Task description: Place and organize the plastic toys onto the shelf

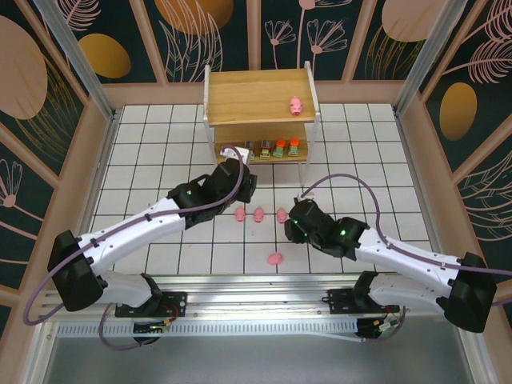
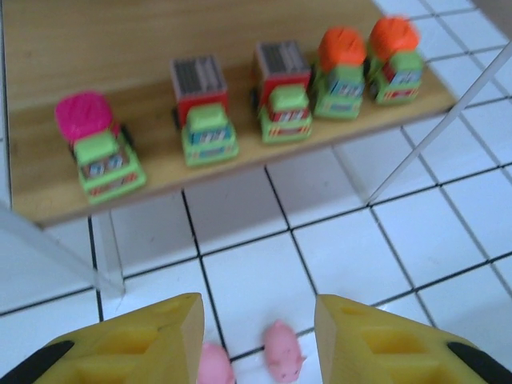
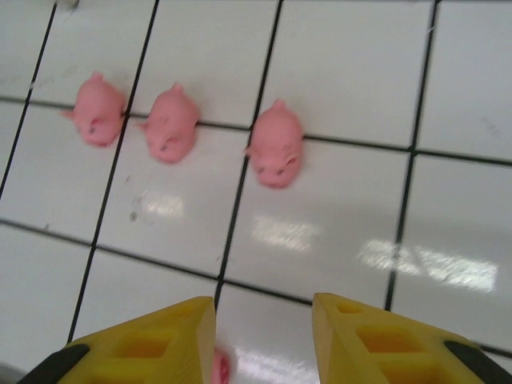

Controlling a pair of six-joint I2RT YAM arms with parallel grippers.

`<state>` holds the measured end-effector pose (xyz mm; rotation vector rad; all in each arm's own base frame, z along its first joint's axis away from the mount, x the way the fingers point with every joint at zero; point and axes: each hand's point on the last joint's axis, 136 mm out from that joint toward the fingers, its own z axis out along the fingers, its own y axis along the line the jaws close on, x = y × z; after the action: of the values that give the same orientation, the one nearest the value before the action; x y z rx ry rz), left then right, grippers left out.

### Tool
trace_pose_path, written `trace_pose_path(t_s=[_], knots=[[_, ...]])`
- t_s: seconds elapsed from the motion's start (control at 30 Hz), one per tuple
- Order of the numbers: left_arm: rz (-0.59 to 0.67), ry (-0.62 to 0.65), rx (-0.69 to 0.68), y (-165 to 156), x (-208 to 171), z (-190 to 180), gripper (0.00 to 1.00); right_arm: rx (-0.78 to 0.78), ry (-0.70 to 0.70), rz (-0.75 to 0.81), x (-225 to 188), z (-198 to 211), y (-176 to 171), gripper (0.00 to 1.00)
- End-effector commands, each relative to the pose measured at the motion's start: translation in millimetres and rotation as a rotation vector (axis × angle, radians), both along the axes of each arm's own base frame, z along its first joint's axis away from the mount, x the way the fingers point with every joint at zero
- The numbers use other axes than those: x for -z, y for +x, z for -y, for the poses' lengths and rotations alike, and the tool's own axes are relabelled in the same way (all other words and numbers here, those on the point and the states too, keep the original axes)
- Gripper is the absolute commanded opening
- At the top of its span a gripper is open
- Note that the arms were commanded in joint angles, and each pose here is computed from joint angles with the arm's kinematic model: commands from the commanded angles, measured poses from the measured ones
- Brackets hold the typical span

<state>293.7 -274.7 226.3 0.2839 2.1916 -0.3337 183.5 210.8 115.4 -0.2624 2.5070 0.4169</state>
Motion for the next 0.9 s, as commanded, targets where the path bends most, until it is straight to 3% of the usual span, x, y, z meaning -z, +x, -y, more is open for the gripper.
trace_pose_path(t_s=[0.0,0.33,0.67,0.87], knots=[[0.025,-0.065,-0.014,-2.3,-4.6,-2.3,0.42,-0.039,-0.016,-0.049,11.0,-6.9,-20.4,0.40],[-0.018,-0.029,-0.028,-12.6,33.2,-15.9,0.44,-0.199,-0.115,-0.128,41.6,-33.4,-61.4,0.43],[-0.030,-0.015,-0.045,-18.7,52.2,-27.0,0.46,-0.302,-0.255,-0.073,47.5,-35.4,-55.1,0.67],[-0.021,0.005,-0.053,-20.6,56.5,-34.9,0.46,-0.363,-0.322,-0.066,54.1,-46.1,-53.2,0.69]])
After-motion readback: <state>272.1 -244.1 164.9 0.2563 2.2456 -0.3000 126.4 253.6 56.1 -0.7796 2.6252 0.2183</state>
